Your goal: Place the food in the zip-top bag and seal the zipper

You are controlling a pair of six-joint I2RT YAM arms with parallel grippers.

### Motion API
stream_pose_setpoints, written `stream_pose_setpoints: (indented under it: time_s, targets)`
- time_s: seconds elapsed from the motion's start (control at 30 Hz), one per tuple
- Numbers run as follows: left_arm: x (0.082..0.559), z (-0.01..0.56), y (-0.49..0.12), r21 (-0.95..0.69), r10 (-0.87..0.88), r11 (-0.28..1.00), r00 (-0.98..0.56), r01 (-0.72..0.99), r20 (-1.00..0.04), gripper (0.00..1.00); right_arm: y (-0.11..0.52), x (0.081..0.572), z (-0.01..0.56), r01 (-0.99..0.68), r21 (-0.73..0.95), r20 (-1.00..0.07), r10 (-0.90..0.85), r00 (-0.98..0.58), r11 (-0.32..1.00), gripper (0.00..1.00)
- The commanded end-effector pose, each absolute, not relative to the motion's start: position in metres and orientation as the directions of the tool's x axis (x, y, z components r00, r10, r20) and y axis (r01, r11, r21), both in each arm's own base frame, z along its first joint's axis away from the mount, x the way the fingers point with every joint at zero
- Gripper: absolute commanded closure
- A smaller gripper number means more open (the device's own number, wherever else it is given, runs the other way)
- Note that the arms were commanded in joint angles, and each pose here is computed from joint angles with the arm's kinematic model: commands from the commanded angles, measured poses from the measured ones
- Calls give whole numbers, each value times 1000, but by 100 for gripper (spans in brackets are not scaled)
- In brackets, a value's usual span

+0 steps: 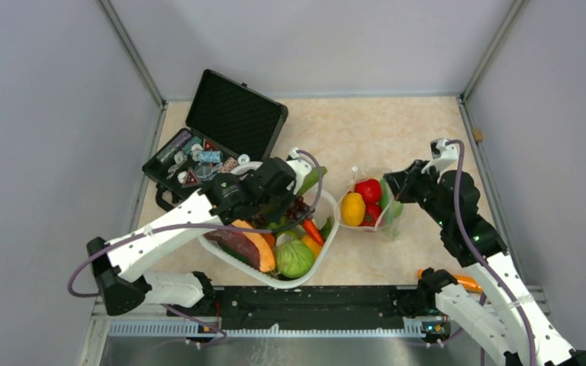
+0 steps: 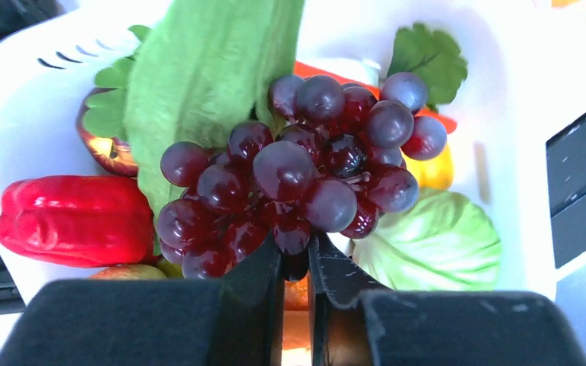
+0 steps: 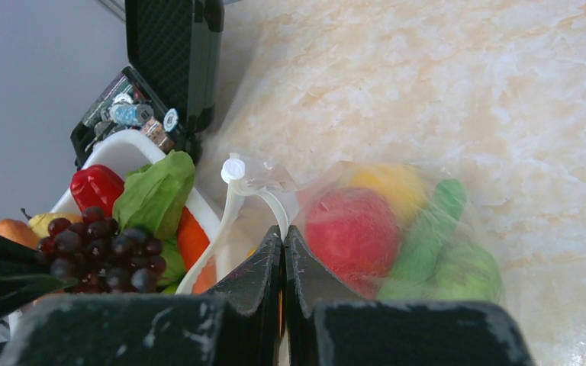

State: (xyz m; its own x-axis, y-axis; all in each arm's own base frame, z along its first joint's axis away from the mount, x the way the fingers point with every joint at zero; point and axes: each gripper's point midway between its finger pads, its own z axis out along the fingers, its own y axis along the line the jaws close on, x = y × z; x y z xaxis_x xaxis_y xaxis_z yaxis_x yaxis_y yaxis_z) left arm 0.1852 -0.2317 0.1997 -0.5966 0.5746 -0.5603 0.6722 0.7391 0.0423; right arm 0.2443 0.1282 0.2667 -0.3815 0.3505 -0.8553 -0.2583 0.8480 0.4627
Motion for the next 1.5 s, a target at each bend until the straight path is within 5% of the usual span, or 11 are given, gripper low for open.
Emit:
stream_pose_setpoints:
  time_s: [0.0,0.07,0.13,0.17,0.33,0.53,0.73,1.0,1.47]
  targets:
    - [215,238,-239,11,391,809,-523,588,-757,95,128,246,287,-287,462,-872,371,-318,839,100]
    - [218,243,-235,0,361,817,-511,577,-781,86,129,246,287,-289,462,-872,370,-321,838,100]
    - [214,241,-239,-19,370,786,-495,618,-787,42,130,247,286,-289,466,-870,371,-326,836,100]
    - [209,238,-242,-24,393,760,-489,649,-779,35,130,248,286,-291,467,-869,372,-326,835,100]
    - [194,232,-247,-51,449,701,-495,712,-744,23,131,248,287,-294,469,-868,374,-327,832,100]
    - [223,272,-221,-2,295,809,-408,588,-864,8,132,249,289,-295,472,-867,377,-326,830,100]
    - [287,268,-169,-79,103,930,-460,359,-882,8,138,251,290,-313,486,-861,385,-333,816,100]
    - [317,200,-168,-144,106,933,-631,331,-768,26,135,249,293,-310,474,-867,376,-327,824,100]
    - [338,147,-153,-33,177,965,-734,262,-655,38,133,249,290,-299,474,-867,378,-326,828,100]
